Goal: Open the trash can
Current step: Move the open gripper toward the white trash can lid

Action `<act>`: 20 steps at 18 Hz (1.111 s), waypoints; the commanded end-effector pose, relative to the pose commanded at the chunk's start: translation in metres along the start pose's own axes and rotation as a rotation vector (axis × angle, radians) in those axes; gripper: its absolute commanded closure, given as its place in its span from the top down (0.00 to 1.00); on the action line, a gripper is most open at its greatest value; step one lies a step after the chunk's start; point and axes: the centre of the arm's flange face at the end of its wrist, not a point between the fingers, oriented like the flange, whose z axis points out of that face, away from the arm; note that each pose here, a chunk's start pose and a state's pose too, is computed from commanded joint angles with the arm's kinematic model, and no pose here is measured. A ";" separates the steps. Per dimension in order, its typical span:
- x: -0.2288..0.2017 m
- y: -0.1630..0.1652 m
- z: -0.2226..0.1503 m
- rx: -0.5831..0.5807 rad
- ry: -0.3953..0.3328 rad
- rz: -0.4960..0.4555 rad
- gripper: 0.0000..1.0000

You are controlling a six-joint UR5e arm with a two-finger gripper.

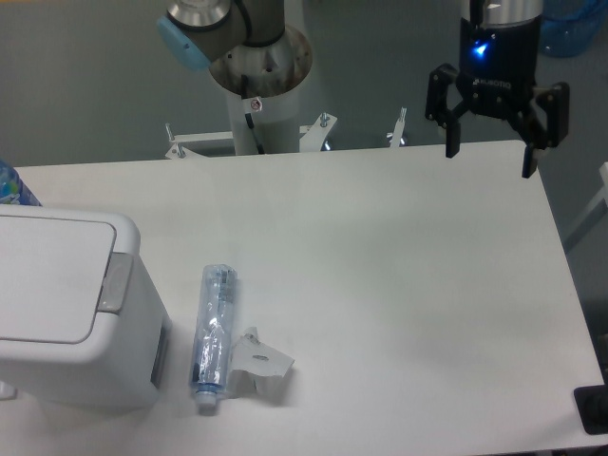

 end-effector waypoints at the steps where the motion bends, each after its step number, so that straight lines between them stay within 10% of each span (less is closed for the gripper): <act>1: 0.000 0.000 0.000 0.001 0.002 0.000 1.00; 11: 0.011 -0.012 0.008 0.034 0.028 0.010 1.00; 20: 0.052 -0.098 0.019 0.196 0.064 -0.315 1.00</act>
